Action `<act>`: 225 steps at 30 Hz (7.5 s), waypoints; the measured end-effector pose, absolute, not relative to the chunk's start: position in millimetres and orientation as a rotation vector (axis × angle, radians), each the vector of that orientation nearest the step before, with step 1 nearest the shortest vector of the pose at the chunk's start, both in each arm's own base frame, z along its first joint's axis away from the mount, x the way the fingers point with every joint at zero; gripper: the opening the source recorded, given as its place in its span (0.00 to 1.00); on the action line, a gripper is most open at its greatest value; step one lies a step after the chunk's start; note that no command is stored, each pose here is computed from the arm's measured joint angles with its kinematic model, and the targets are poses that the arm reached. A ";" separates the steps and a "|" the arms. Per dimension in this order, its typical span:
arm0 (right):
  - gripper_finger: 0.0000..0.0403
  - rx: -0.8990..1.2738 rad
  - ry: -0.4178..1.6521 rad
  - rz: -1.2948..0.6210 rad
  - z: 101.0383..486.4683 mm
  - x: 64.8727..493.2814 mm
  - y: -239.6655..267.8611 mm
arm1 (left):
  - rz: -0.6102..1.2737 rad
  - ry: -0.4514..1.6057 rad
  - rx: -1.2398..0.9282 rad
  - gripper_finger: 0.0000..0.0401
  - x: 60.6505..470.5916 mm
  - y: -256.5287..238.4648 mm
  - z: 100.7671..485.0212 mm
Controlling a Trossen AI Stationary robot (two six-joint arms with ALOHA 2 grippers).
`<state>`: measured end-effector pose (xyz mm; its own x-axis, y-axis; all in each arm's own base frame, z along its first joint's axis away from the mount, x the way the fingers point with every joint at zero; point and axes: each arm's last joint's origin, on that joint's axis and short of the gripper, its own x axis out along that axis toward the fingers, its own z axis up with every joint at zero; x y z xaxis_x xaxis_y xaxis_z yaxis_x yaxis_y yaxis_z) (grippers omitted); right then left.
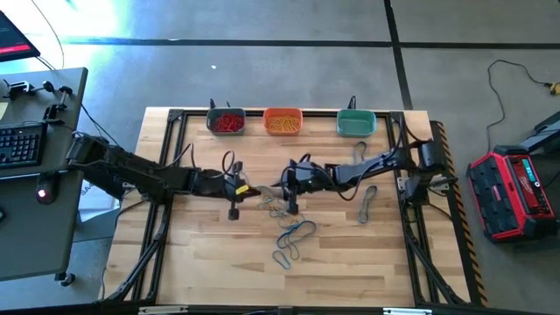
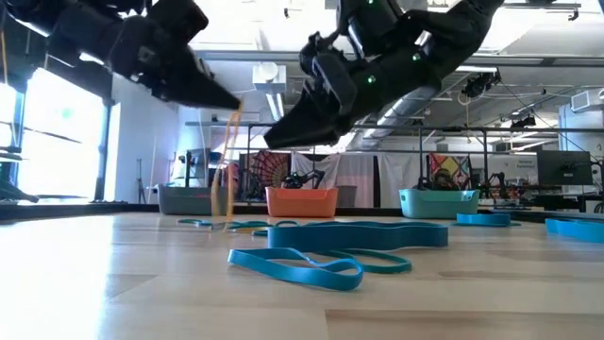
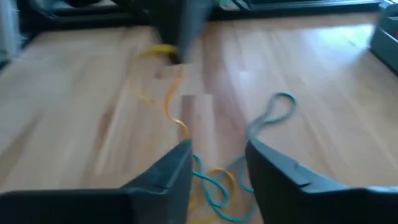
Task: Sort rubber bands into baskets
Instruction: Put the yellow rubber band into the orange bin
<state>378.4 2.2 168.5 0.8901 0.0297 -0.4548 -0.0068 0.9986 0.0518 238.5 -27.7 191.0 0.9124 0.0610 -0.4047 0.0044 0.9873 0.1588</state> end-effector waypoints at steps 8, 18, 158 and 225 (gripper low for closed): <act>0.50 0.045 0.384 0.172 176.5 381.5 13.4 | 0.052 0.289 0.141 0.00 243.2 -21.8 203.9; 0.48 0.008 0.266 0.179 187.0 385.0 14.9 | 0.002 0.204 0.125 0.00 245.2 -23.6 211.8; 0.00 0.035 1.000 -0.041 182.3 395.7 -13.0 | 0.214 0.196 0.012 0.42 208.3 -3.3 160.5; 0.00 -0.117 1.125 -0.106 236.1 404.4 54.4 | 0.271 0.242 0.041 0.42 206.9 -1.8 156.2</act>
<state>404.4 54.4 236.1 0.4270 -0.1442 -0.8927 0.0257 0.9887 -0.1474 206.9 -1.8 156.2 0.9347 0.2702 -0.2310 -0.2605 0.9628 0.0721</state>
